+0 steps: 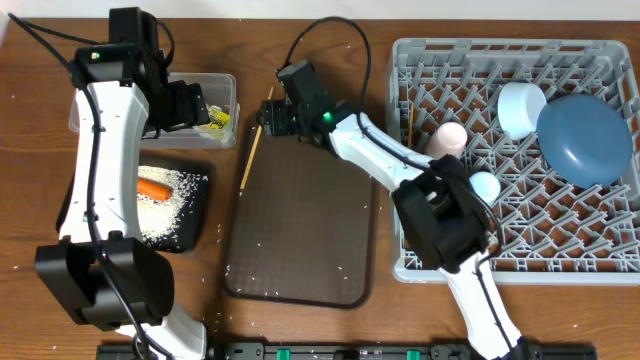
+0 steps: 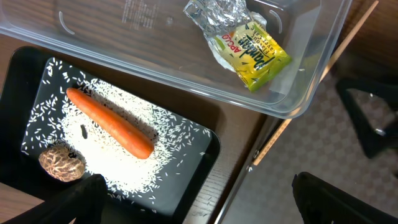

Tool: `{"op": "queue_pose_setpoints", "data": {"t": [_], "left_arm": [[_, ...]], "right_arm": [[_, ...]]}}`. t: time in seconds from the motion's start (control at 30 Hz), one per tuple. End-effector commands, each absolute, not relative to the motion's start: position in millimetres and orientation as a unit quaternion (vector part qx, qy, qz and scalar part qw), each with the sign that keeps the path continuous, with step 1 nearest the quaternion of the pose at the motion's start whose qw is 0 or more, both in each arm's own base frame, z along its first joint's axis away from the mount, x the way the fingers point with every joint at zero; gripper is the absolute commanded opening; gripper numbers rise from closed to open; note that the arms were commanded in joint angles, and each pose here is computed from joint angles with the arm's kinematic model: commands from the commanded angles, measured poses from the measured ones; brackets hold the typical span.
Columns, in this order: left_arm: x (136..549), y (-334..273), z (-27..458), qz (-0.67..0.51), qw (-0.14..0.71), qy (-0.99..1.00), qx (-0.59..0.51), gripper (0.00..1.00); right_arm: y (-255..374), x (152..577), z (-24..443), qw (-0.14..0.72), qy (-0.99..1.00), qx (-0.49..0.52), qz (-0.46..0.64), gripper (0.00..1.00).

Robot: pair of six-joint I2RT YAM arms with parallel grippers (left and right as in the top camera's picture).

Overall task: Sort waste into correct bins and load items into the dishwasher rack
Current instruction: 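Move the right gripper back to the second chopstick and grasp it, then carry the second chopstick into the rack and release it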

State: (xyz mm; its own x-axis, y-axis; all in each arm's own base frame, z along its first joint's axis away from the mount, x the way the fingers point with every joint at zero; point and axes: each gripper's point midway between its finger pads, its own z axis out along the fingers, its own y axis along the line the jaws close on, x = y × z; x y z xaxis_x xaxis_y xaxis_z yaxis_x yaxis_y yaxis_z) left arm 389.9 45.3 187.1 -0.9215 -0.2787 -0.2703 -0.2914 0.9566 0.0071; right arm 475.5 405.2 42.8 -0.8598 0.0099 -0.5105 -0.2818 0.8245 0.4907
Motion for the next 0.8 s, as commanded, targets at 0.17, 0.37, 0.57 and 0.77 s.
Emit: {"op": "queue_pose_setpoints", "data": {"t": [0.17,0.37,0.57,0.77], "left_arm": [[388,49,182,0.032,0.126,0.980,-0.150,0.96],[388,49,182,0.032,0.126,0.980,-0.150,0.96],[388,49,182,0.032,0.126,0.980,-0.150,0.96],[388,49,182,0.032,0.126,0.980,-0.150,0.97]], "right_arm": [[423,462,1,0.210,0.926,-0.060,0.308,0.61],[436,452,-5,0.200,0.923,-0.065,0.322,0.47],[447,443,-11,0.199,0.922,-0.076,0.324,0.43],[448,442,-19,0.196,0.923,-0.073,0.324,0.29]]}}
